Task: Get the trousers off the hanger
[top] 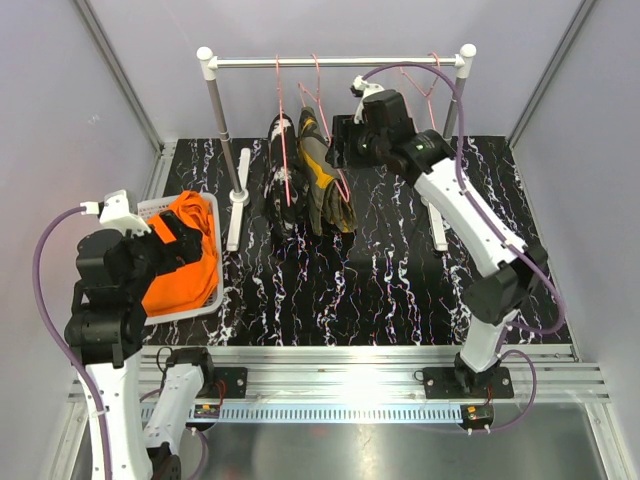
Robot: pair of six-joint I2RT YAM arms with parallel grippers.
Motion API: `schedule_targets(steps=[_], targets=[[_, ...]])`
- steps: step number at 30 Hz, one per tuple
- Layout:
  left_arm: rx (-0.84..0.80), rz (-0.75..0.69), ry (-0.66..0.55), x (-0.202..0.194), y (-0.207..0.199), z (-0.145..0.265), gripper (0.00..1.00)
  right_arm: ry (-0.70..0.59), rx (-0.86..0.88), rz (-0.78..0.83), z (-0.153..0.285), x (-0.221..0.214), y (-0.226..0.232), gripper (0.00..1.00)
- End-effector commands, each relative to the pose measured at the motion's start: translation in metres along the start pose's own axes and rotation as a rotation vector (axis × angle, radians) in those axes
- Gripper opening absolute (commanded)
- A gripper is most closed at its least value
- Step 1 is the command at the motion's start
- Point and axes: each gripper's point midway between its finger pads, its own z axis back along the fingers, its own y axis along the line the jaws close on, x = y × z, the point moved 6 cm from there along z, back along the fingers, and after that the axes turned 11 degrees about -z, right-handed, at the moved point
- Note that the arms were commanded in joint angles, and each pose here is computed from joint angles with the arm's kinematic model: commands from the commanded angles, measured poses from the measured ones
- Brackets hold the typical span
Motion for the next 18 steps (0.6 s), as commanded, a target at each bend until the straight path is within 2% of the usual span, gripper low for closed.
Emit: schedule_targets(steps=[1,2,3,5,6,9,10,12,13,14,18], targets=[[-0.05,-0.027,-0.037,0.005,-0.005,-0.002,0.99,-0.064,-0.059,0.056,-0.009,0.012,0.004,0.68],[-0.052,-0.027,-0.037,0.005,-0.005,-0.002,0.99,-0.065,-0.073,0.075,-0.015,0.011,0.002,0.65],[-0.051,-0.028,-0.035,0.004,-0.005,-0.003,0.99,-0.065,-0.078,0.081,-0.018,0.011,0.001,0.56],[-0.054,-0.033,-0.035,0.004,-0.006,-0.003,0.99,-0.062,-0.096,0.098,-0.029,0.01,-0.002,0.49],[-0.053,-0.035,-0.032,0.003,-0.006,-0.003,0.99,-0.059,-0.1,0.1,-0.034,0.009,-0.003,0.4],[-0.056,-0.043,-0.03,0.002,-0.006,-0.004,0.99,-0.055,-0.081,0.108,-0.04,0.008,-0.001,0.34],[-0.055,-0.047,-0.027,0.002,-0.006,-0.004,0.99,-0.058,-0.074,0.109,-0.042,0.008,-0.001,0.26],[-0.048,-0.05,-0.024,0.0,-0.005,-0.004,0.99,-0.058,-0.067,0.109,-0.043,0.008,0.0,0.18],[-0.049,-0.053,-0.024,0.0,-0.005,-0.005,0.99,-0.062,-0.063,0.107,-0.042,0.009,0.001,0.06],[-0.044,-0.053,-0.021,-0.001,-0.005,-0.005,0.99,-0.064,-0.055,0.11,-0.041,0.01,0.002,0.0],[-0.068,-0.054,-0.015,-0.002,-0.008,-0.007,0.99,-0.12,-0.022,0.111,-0.021,0.023,0.01,0.0]])
